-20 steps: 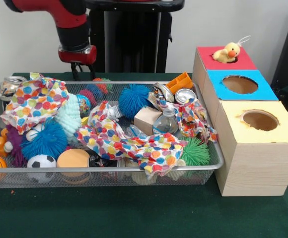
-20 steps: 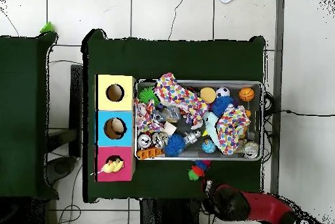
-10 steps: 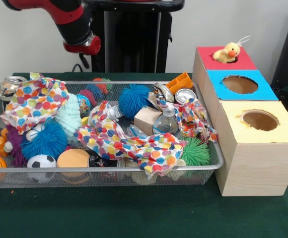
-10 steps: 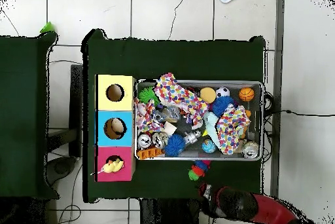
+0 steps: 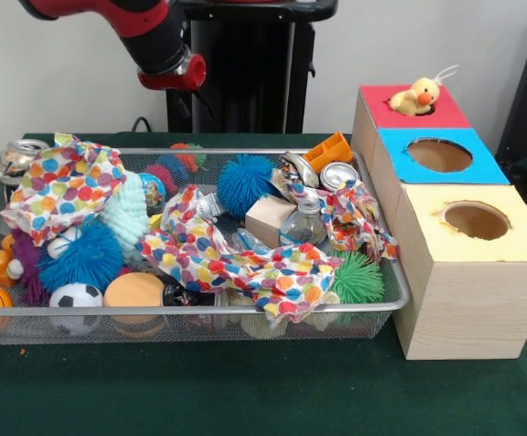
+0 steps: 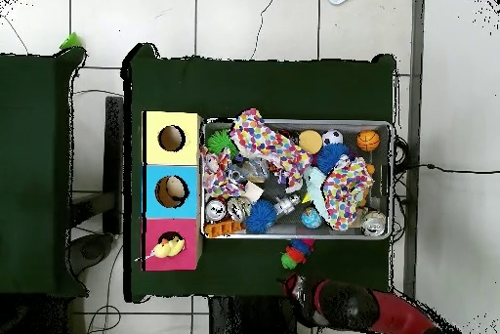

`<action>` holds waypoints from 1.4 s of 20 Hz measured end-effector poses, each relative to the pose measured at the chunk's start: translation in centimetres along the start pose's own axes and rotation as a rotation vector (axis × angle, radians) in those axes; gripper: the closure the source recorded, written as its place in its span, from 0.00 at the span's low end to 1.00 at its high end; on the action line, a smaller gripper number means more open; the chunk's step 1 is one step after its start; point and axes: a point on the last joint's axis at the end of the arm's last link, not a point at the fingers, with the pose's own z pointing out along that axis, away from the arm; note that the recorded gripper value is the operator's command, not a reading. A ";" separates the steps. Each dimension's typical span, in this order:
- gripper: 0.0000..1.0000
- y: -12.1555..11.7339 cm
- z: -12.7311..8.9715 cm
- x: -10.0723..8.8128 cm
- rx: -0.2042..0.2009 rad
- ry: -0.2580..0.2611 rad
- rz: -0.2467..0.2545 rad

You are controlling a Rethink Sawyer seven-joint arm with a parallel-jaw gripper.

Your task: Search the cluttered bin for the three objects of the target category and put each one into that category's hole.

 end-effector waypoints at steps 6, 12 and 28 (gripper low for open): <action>0.00 1.2 -0.2 -1.2 -0.040 -0.077 -0.021; 0.00 1.7 -0.7 -1.8 -0.070 -0.097 -0.030; 0.00 2.0 -1.1 -2.3 -0.074 -0.119 -0.054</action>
